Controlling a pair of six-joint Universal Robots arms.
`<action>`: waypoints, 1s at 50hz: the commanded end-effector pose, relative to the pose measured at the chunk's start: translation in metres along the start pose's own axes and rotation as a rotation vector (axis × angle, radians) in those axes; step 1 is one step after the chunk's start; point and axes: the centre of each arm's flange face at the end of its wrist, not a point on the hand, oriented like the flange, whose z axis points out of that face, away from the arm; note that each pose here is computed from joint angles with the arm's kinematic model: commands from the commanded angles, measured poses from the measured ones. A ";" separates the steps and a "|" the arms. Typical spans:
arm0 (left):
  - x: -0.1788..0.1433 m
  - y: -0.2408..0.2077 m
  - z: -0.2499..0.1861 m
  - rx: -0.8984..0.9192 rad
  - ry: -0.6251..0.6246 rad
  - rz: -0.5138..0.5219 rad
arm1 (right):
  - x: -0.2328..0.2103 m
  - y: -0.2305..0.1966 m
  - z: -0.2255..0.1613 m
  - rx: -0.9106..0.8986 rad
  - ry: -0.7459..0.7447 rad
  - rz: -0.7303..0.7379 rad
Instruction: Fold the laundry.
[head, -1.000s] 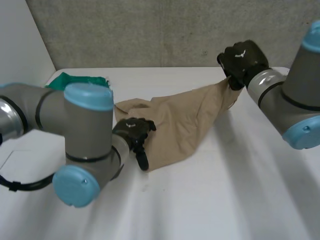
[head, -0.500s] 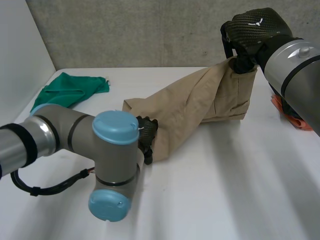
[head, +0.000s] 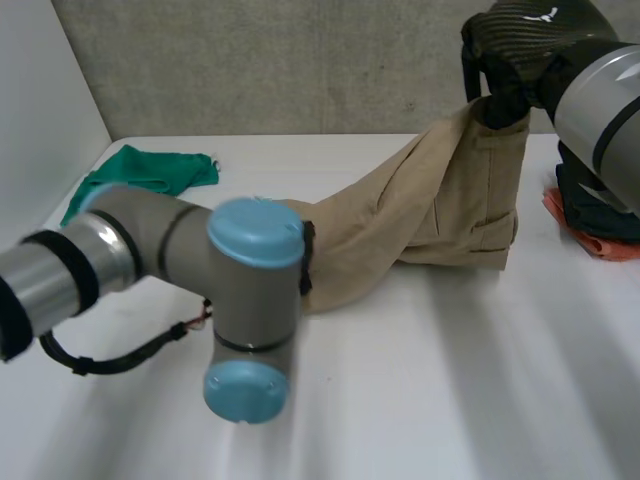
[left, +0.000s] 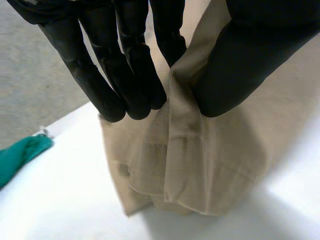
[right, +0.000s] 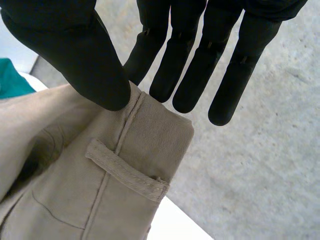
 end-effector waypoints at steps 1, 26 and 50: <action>-0.065 -0.058 -0.019 0.109 0.021 -0.039 | 0.022 0.024 0.007 -0.079 0.002 -0.014; -0.120 -0.166 -0.078 0.292 0.100 0.058 | 0.031 0.035 0.013 -0.112 -0.053 -0.121; -0.163 -0.304 -0.035 1.111 -0.232 -0.065 | 0.042 -0.038 0.139 0.825 0.349 0.026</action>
